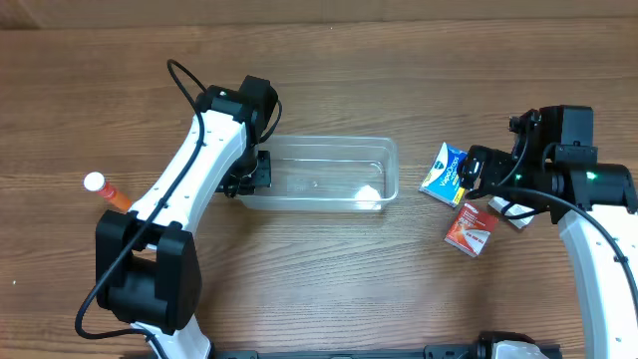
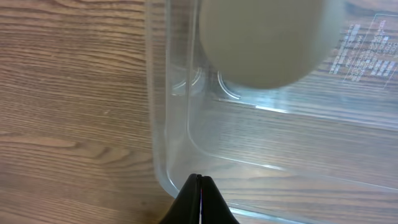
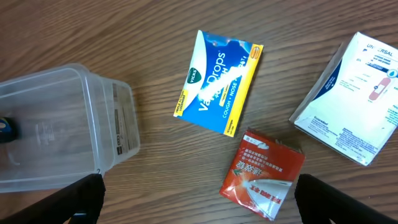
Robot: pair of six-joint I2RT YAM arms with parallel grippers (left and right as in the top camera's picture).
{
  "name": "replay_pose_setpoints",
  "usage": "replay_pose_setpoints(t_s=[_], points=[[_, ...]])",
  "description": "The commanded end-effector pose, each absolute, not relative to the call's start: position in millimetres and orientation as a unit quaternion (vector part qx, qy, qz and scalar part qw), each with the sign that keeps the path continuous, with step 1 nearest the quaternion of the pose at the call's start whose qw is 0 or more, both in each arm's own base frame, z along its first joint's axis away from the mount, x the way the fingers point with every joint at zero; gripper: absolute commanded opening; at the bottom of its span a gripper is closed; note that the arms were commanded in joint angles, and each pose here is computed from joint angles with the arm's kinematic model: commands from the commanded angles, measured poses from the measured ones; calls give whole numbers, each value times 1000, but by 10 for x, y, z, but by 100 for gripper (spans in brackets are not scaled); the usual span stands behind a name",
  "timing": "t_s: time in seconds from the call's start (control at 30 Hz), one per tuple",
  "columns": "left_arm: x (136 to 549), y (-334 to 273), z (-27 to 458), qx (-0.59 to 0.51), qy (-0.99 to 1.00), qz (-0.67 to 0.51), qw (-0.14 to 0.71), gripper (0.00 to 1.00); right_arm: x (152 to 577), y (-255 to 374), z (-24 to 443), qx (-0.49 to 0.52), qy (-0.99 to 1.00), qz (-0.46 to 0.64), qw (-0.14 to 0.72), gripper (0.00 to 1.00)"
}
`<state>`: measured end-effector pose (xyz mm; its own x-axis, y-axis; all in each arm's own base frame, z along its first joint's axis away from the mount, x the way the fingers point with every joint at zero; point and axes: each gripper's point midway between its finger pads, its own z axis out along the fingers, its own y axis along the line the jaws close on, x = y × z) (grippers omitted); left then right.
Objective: Pack container
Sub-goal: 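Carry the black bottle into the container's left end and release, then move the left gripper to the orange Redoxon tube and grasp it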
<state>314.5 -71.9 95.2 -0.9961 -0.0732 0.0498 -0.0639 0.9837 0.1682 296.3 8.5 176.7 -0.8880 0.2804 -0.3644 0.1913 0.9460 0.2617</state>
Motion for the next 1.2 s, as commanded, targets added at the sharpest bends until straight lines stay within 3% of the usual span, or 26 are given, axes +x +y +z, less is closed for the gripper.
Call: replay_pose_setpoints(t_s=[0.0, 0.27, 0.47, 0.73, 0.87, 1.0, 1.03, 1.07, 1.17], points=[[3069, -742, 886, 44, -995, -73, 48, 4, 3026, 74, 1885, 124, 961, 113, 220, 100], [2882, -698, 690, 46, -993, -81, 78, 4, 3027, 74, 1887, 124, 961, 113, 220, 100], [3095, -741, 766, 47, -996, -72, 37, 4, 3026, 74, 1885, 124, 961, 113, 220, 100], [3494, -854, 1232, 39, -997, -48, -37, 4, 3027, 73, 1887, 124, 961, 113, 220, 100], [3608, -889, 1696, 33, -996, -34, -79, 12, 3028, 73, 1886, 124, 961, 113, 220, 100], [3670, -733, 2228, 55, -989, -31, -133, 42, 3027, 73, 1885, 124, 961, 113, 220, 100], [3668, -644, 2343, 67, -987, -29, -143, 63, 3027, 73, 1887, 124, 961, 113, 220, 100], [3657, -544, 2431, 86, -984, -28, -151, 100, 3027, 73, 1887, 124, 961, 113, 220, 100], [3549, 50, 2672, 202, -964, -26, -168, 100, 3028, 73, 1886, 124, 961, 113, 220, 100]])
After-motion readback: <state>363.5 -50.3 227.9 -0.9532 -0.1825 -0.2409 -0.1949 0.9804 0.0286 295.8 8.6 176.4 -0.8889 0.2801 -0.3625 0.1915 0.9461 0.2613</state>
